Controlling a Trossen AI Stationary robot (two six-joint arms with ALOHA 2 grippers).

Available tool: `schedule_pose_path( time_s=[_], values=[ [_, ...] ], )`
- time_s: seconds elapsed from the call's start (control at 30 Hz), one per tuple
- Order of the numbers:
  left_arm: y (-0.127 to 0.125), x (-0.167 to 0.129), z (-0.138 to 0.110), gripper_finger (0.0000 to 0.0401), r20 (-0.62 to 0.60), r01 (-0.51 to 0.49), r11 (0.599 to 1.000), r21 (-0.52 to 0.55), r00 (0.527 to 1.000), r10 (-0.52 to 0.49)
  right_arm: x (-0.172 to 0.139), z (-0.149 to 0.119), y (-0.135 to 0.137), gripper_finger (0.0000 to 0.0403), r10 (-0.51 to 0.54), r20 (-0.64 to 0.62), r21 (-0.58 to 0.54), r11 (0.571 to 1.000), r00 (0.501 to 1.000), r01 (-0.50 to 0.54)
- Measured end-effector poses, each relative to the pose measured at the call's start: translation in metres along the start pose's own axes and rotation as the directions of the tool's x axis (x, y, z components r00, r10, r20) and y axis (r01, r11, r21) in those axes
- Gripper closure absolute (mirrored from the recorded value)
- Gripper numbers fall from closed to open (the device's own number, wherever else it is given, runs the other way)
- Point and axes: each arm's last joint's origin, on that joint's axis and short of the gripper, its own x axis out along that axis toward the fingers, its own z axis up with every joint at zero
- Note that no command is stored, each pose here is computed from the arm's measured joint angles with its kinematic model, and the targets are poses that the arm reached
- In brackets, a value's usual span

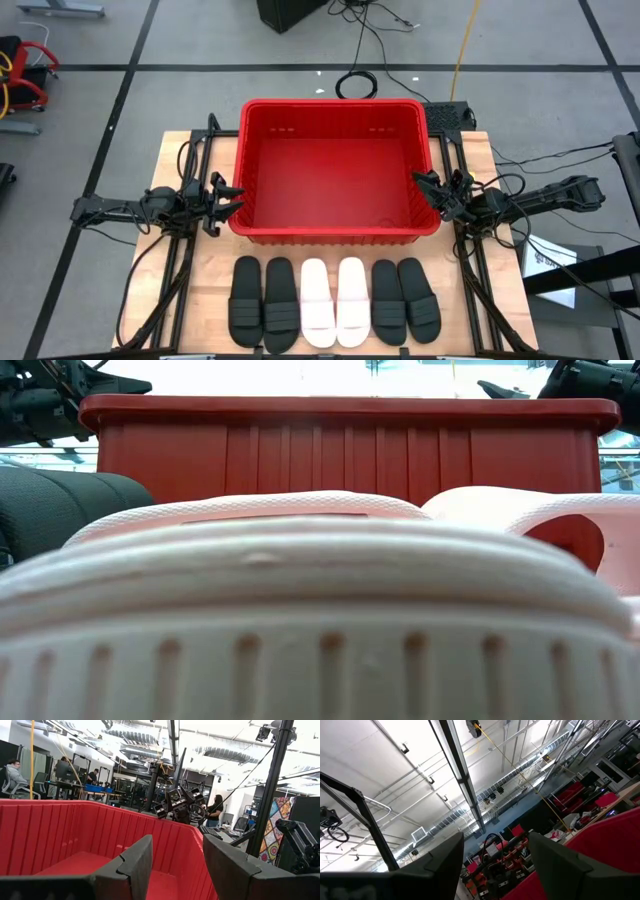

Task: Pick and place slides into bin

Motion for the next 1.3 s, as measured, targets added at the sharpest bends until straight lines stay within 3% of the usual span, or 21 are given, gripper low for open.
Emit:
schedule_pose_path(
  time_s=[0.83,1.03,1.2,1.3],
  values=[
    [0.0000,0.0000,0.0000,0.0217,0.001,0.000,1.000,0.001,1.000,0.000,0.0000,0.0000,0.0000,0.0187,0.000,0.000,0.000,1.000,1.000,0.000],
    [0.0000,0.0000,-0.0003,0.0217,-0.001,0.000,0.996,0.088,1.000,0.000,-0.0001,0.0009,0.0004,0.0184,0.005,0.008,0.071,0.997,1.000,-0.005],
    [0.0000,0.0000,-0.0001,0.0217,0.000,0.000,1.000,0.005,1.000,0.000,-0.0001,0.0006,0.0004,0.0186,0.005,0.006,0.178,0.984,1.000,-0.006],
    [0.0000,0.0000,0.0002,0.0217,0.004,0.000,1.000,-0.026,1.000,0.000,-0.0001,0.0007,0.0004,0.0185,0.005,0.006,0.123,0.992,1.000,-0.005]
  ],
)
